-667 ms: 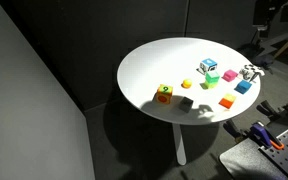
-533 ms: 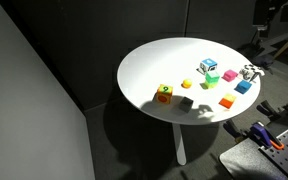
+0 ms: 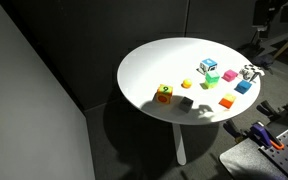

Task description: Pick up the gray block and put it on top of the orange block

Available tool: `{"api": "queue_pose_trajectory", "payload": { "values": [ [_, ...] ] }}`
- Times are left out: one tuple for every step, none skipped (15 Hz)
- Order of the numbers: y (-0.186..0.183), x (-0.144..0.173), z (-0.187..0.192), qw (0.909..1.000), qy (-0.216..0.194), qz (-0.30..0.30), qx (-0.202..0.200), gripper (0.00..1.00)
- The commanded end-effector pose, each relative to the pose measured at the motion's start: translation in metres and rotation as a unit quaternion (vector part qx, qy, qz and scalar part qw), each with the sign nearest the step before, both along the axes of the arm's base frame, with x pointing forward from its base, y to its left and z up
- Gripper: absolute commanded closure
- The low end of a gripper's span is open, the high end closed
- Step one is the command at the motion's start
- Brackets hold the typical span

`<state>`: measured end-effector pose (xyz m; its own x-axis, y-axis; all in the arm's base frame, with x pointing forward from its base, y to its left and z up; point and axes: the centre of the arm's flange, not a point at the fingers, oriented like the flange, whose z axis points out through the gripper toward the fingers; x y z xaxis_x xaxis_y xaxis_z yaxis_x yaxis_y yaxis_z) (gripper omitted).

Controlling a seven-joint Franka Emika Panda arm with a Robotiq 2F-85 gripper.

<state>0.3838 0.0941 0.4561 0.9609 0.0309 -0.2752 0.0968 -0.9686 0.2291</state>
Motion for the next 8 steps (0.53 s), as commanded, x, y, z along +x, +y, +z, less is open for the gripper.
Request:
{"api": "queue_pose_trajectory", "payload": {
  "values": [
    [0.001, 0.012, -0.023, 0.9998, -0.014, -0.017, 0.003, 0.00],
    [0.001, 0.017, -0.030, 0.9995, -0.021, -0.020, 0.007, 0.00],
    [0.002, 0.022, -0.037, 0.9990, -0.035, -0.026, 0.010, 0.00],
    [0.001, 0.028, -0.044, 0.9982, -0.048, -0.033, 0.015, 0.00],
    [0.000, 0.033, -0.050, 0.9971, -0.062, -0.040, 0.019, 0.00],
    [-0.001, 0.039, -0.055, 0.9956, -0.076, -0.048, 0.027, 0.00],
    [-0.002, 0.045, -0.059, 0.9939, -0.089, -0.055, 0.034, 0.00],
    [-0.003, 0.050, -0.063, 0.9920, -0.102, -0.061, 0.043, 0.00]
  ]
}}
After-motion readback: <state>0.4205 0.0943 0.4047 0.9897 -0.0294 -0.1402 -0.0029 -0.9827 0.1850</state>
